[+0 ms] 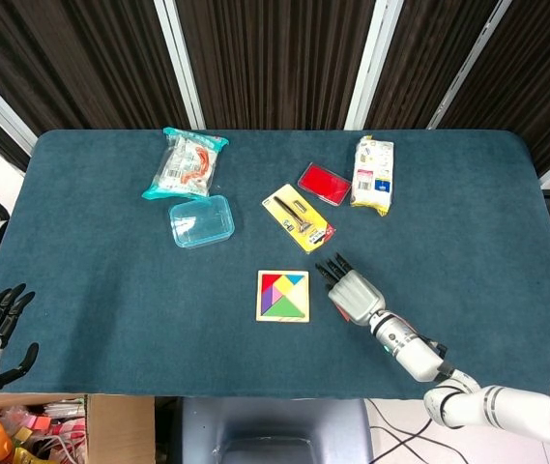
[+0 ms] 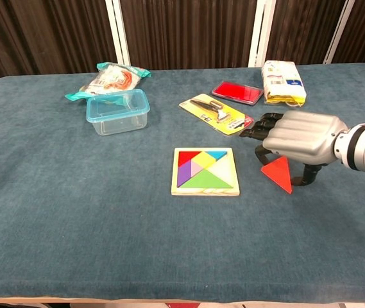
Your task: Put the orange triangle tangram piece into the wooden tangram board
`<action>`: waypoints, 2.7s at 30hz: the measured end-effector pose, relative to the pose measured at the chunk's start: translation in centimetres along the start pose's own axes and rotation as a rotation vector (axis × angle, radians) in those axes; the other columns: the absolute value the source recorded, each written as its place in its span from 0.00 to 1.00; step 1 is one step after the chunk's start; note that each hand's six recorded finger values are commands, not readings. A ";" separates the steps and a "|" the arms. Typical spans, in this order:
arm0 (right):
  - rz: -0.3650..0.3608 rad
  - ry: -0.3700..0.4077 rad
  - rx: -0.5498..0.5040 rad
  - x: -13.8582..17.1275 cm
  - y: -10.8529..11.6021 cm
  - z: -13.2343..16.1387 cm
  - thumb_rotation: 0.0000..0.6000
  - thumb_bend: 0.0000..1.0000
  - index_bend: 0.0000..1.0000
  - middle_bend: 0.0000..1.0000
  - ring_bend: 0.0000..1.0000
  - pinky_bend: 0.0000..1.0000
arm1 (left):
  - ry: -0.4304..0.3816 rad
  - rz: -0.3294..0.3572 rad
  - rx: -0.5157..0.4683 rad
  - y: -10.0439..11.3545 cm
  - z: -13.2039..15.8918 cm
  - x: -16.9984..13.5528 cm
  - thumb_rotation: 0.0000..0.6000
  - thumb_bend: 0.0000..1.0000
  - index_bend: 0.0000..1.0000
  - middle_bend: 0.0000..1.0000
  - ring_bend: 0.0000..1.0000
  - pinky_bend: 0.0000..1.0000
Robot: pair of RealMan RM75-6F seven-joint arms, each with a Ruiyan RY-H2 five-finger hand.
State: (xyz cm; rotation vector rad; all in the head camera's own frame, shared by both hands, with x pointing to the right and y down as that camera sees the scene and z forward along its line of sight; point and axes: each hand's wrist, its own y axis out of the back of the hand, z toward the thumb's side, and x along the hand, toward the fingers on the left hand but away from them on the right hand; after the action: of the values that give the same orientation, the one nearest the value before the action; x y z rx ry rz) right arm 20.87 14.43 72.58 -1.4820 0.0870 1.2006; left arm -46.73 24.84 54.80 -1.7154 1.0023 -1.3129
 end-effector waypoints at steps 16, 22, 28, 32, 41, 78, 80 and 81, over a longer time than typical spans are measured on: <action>-0.163 -0.103 0.042 -1.3 5.4 -1.9 1.00 0.46 0.62 0.00 0.00 0.00 | -0.004 0.012 -0.003 0.4 0.1 -0.1 1.00 0.46 0.00 0.01 0.02 0.10; -0.208 -0.131 0.077 -3.4 7.4 0.2 1.00 0.46 0.61 0.00 0.00 0.00 | -0.006 0.015 -0.008 0.5 0.0 -0.2 1.00 0.46 0.00 0.01 0.02 0.10; -0.199 -0.156 0.102 -4.7 7.5 1.8 1.00 0.46 0.61 0.00 0.00 0.00 | -0.003 0.009 -0.016 0.5 -0.3 -0.2 1.00 0.46 0.00 0.01 0.02 0.10; -0.197 -0.167 0.099 -5.2 7.4 2.8 1.00 0.46 0.61 0.01 0.00 0.00 | -0.011 0.011 -0.020 0.6 -0.2 -0.2 1.00 0.46 0.00 0.01 0.02 0.10; -0.199 -0.177 0.116 -5.5 7.6 4.0 1.00 0.46 0.60 0.01 0.00 0.00 | -0.015 0.013 -0.021 0.6 -0.1 -0.3 1.00 0.46 0.00 0.01 0.02 0.10; -0.176 -0.132 0.139 -5.5 7.0 7.0 1.00 0.46 0.56 0.01 0.00 0.00 | -0.024 0.017 -0.028 0.8 -0.1 -0.3 1.00 0.46 0.00 0.01 0.02 0.10; -0.174 -0.128 0.142 -5.5 7.0 7.0 1.00 0.46 0.56 0.01 0.00 0.00 | -0.024 0.017 -0.028 0.8 0.0 -0.3 1.00 0.46 0.00 0.01 0.02 0.10; -0.174 -0.127 0.144 -5.5 7.0 7.0 1.00 0.46 0.55 0.01 0.00 0.00 | -0.025 0.017 -0.029 0.8 0.0 -0.3 1.00 0.46 0.00 0.01 0.02 0.10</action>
State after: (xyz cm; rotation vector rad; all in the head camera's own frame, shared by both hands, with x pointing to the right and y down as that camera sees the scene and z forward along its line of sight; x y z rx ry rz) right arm 9.57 14.56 72.89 -1.2587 -0.0410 1.1205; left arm -46.92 24.82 54.00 -1.7369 1.0239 -1.2691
